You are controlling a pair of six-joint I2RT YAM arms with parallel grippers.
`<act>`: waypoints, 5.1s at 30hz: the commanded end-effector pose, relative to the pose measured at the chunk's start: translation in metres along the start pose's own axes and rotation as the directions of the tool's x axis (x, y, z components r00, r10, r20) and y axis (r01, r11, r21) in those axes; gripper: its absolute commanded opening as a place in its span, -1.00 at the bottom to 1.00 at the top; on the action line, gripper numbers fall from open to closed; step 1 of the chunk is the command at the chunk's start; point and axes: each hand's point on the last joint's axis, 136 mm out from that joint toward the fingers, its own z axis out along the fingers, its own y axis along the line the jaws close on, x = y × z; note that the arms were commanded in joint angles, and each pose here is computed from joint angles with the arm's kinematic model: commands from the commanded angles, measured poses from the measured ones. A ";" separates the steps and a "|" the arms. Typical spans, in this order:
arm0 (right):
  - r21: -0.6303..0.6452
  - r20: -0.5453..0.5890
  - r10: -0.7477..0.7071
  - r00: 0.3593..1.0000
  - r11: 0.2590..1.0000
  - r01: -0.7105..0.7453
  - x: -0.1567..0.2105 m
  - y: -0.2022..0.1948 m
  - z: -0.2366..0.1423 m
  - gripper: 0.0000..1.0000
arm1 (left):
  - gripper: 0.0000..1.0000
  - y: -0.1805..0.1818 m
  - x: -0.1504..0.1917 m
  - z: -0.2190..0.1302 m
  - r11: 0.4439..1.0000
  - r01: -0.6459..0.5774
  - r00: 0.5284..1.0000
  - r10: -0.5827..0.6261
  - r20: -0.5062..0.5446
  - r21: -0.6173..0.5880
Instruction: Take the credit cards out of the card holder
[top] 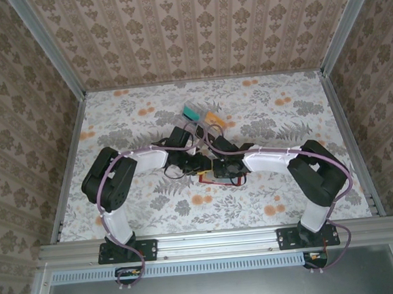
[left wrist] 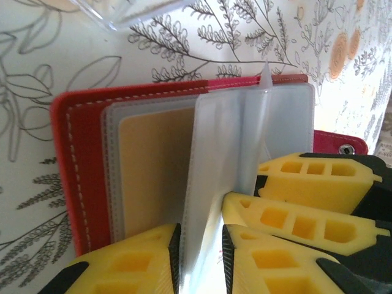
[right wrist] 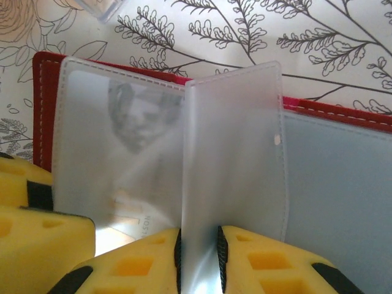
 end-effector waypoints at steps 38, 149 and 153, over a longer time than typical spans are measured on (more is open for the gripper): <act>-0.165 0.195 0.233 0.953 0.965 -0.203 -0.003 -0.022 -0.126 0.27 | 0.13 -0.048 0.016 -0.040 0.992 -0.125 0.992 0.125 0.028 0.025; 0.080 -0.074 0.236 0.969 0.970 -0.230 0.010 0.003 0.017 -0.50 | -0.50 0.024 -0.002 -0.012 0.996 0.081 0.990 -0.076 -0.116 0.041; 0.081 -0.075 0.237 0.969 0.970 -0.231 0.010 0.002 0.018 -0.50 | -0.59 0.022 -0.002 -0.011 0.996 0.080 0.991 -0.073 -0.116 0.050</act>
